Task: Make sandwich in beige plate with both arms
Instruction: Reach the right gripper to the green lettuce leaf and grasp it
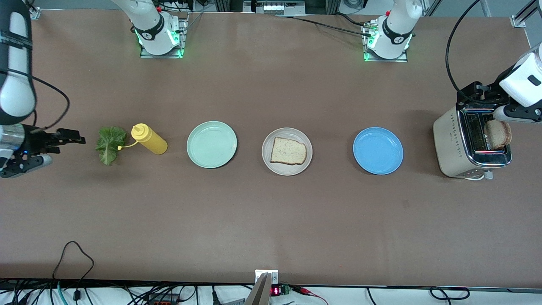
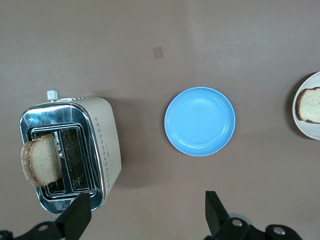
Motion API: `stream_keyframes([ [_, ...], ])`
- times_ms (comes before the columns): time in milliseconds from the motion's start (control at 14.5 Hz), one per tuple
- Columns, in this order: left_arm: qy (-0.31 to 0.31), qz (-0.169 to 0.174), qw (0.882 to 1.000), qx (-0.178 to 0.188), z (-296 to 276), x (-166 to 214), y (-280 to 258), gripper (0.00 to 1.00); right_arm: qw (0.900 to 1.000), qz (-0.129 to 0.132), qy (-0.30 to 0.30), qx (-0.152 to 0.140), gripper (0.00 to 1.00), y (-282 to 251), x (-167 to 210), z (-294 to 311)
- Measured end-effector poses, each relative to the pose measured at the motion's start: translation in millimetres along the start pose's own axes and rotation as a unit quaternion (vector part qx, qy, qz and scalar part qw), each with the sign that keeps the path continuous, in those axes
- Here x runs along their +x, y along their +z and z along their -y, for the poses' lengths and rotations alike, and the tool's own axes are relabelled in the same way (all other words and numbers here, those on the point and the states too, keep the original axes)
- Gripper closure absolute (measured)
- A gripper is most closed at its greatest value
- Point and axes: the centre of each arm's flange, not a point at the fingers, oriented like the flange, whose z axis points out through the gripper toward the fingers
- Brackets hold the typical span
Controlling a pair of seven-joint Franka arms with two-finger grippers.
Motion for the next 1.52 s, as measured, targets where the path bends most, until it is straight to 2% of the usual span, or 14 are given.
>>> stream_keyframes([
  [484,0.000,0.000,1.000,0.000,-0.1,-0.1,-0.1,0.00,0.996,-0.042,0.055,-0.055,0.00,150.6,-1.1,-18.9],
  [691,0.000,0.000,1.000,0.000,-0.1,-0.3,-0.3,0.00,0.995,-0.052,0.055,-0.064,0.00,181.3,-2.5,-7.5],
  [899,0.000,0.000,1.000,0.000,-0.1,-0.4,-0.4,0.00,0.995,-0.043,0.034,-0.087,0.04,184.7,-2.9,-4.7],
  [1106,0.000,0.000,1.000,0.000,-0.1,-0.5,-0.4,0.00,0.994,-0.038,0.020,-0.101,0.35,183.8,-2.8,-4.8],
  [1452,0.000,0.000,1.000,0.000,0.0,-0.5,-0.5,0.00,0.994,-0.035,0.011,-0.108,0.85,183.7,-2.7,-4.8],
  [1521,0.000,0.000,1.000,0.000,-0.1,-0.5,-0.5,0.00,0.993,-0.034,0.009,-0.109,0.87,183.4,-2.6,-4.7],
])
